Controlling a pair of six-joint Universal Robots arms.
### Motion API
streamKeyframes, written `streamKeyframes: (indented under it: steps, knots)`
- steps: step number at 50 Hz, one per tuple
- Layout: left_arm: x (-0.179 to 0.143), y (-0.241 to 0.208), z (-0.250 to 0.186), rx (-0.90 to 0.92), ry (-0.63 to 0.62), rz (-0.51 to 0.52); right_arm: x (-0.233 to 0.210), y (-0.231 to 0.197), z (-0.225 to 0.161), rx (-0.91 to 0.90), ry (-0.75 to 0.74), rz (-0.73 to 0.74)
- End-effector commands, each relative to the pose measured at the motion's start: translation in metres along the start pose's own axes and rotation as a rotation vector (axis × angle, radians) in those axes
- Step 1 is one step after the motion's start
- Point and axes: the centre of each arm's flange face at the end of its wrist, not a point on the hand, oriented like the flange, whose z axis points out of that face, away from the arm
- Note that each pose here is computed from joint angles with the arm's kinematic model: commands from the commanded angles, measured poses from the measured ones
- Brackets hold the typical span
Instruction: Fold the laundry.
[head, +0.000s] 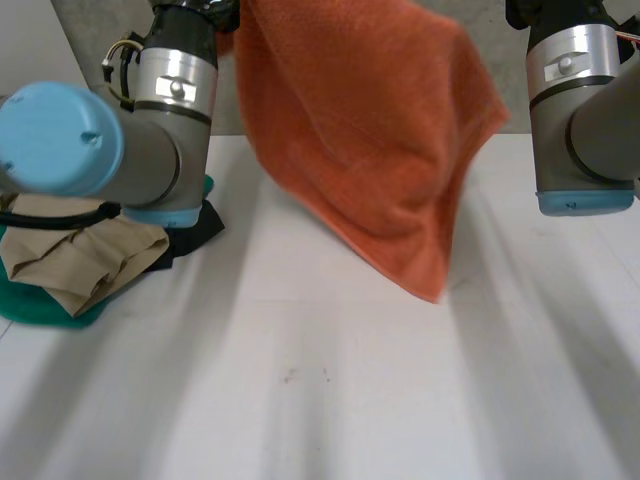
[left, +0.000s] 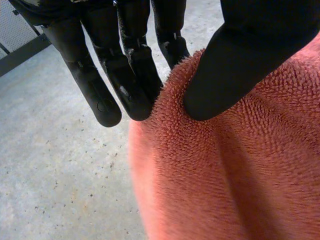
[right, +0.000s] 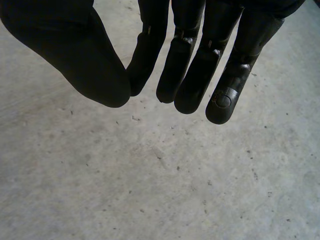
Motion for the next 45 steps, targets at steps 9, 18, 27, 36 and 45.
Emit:
streamKeyframes:
  steps: [9,18,27,36,45]
  knots:
    - [0.059,0.020,-0.185,-0.504,0.391,0.004,-0.045,0.053,-0.149,-0.572,-0.548,0.033]
    - [0.070,0.002,-0.232,-0.562,0.550,0.114,-0.041,0.060,-0.155,-0.644,-0.600,0.066]
    - [0.050,-0.034,-0.217,-0.464,0.521,0.173,-0.043,0.067,-0.113,-0.473,-0.666,0.153]
    - [0.035,-0.086,-0.208,-0.352,0.496,0.148,-0.083,0.081,-0.101,-0.287,-0.857,0.242]
    - [0.022,-0.125,-0.204,-0.263,0.473,0.126,-0.143,0.081,-0.121,-0.224,-0.995,0.306]
